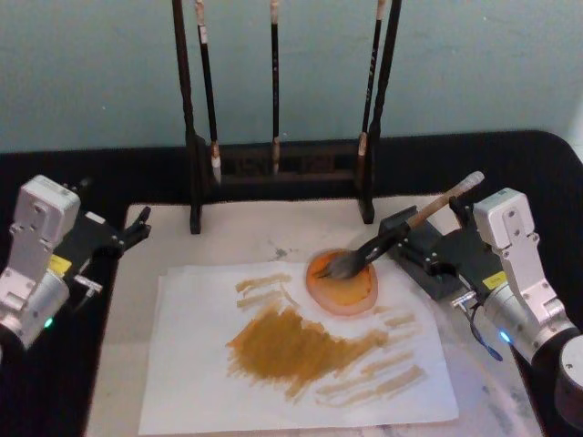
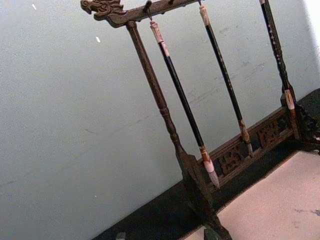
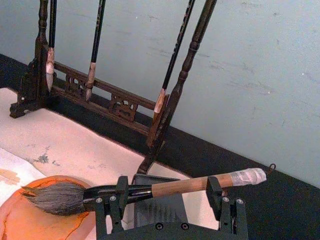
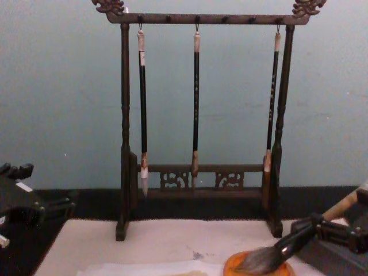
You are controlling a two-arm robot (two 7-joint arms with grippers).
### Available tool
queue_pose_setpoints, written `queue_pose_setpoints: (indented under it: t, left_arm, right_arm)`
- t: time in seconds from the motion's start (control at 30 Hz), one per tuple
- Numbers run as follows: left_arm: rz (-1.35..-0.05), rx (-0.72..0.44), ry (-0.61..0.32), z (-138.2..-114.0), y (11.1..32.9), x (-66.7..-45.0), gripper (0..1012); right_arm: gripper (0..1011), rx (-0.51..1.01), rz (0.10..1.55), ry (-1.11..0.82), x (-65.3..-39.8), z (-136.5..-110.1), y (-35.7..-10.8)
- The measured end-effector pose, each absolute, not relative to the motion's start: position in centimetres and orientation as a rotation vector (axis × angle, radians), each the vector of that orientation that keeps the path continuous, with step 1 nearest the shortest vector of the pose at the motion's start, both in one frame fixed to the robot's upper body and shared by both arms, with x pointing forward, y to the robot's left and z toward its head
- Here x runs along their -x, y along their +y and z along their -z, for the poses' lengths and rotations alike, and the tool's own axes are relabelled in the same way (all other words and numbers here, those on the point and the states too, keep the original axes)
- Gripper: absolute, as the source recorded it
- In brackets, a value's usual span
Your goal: Pick up the brush from the inkstone, write on the paper, then place the brush back to its original position.
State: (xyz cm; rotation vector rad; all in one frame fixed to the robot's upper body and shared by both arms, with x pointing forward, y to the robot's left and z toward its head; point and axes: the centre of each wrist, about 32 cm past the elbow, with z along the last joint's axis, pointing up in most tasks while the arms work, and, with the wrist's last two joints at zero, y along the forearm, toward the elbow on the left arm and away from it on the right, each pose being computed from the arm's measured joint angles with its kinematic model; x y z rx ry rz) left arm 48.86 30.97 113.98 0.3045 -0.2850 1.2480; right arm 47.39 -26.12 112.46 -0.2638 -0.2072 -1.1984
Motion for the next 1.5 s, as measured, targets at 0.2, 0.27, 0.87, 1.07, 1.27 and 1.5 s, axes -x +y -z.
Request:
queue_pose_setpoints:
  t: [0.2,0.27,0.87,1.07,1.27,1.5]
  left_arm:
    - [-1.248,-0.305,-0.285,-113.98,30.97,-48.86,1010]
    - [-1.248,-0.304,-0.285,-113.98,30.97,-48.86,1010]
    - [-1.248,-0.304,-0.285,-113.98,30.97,-48.86,1010]
    - [-1.248,-0.304,-0.285,-113.98,30.97,-48.86,1010]
    - [-1.248,-0.305,-0.285,-113.98,30.97,-48.86,1010]
    - [-1.248,-0.304,-0.285,-113.98,30.97,-48.86,1010]
  right_arm:
    - [1000,0.263,1.198,-0.207,-47.39,-112.47,-26.11]
    - [1000,0.263,1.198,-0.207,-47.39,-112.47,-26.11]
    - [1000,0.262,1.198,-0.206,-47.39,-112.47,-26.11]
    - [1000,0.262,1.198,-0.206,-47.39,-112.47,-26.11]
    - [1000,0.262,1.198,-0.206,-47.39,-112.47,-26.11]
    - [1000,0.262,1.198,-0.206,-47.39,-112.47,-26.11]
